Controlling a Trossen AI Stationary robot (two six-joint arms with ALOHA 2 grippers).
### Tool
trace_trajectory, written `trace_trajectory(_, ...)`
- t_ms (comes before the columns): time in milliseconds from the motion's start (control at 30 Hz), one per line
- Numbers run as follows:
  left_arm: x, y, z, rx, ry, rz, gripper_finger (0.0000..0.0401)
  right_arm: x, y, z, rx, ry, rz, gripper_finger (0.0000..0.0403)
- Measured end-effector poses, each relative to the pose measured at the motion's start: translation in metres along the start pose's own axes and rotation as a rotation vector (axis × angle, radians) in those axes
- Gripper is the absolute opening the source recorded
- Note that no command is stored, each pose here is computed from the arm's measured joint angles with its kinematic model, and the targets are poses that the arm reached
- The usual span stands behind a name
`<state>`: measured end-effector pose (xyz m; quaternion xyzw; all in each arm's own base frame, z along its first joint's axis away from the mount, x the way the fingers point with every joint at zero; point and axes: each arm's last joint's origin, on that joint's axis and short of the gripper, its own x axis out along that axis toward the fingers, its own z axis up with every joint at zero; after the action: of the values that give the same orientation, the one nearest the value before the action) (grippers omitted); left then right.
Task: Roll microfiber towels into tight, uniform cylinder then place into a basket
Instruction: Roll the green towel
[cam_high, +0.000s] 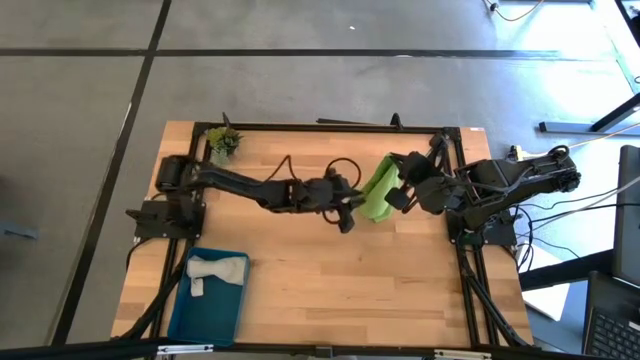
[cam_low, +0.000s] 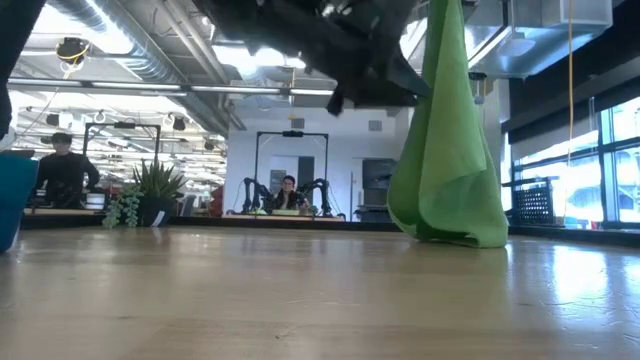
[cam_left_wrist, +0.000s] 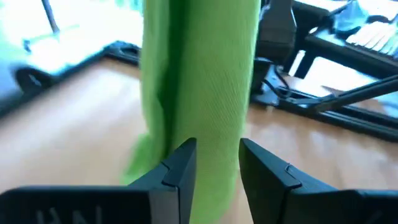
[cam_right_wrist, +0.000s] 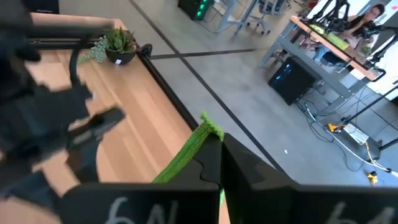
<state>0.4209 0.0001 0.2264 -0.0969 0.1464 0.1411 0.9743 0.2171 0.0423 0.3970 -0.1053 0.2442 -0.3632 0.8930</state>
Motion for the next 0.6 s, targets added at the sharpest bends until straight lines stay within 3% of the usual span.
trace_trajectory(233,-0.016,0.004,0.013,0.193,0.004,0.178,0.0110,0.000,0.000,0.000,0.001,0.003,0.013,0.0004)
trace_trajectory(600,-0.009,0.006,0.006,0.370,0.025,0.188,0.0110,0.000,0.001,0.000,0.005,0.001,0.013,0.0004)
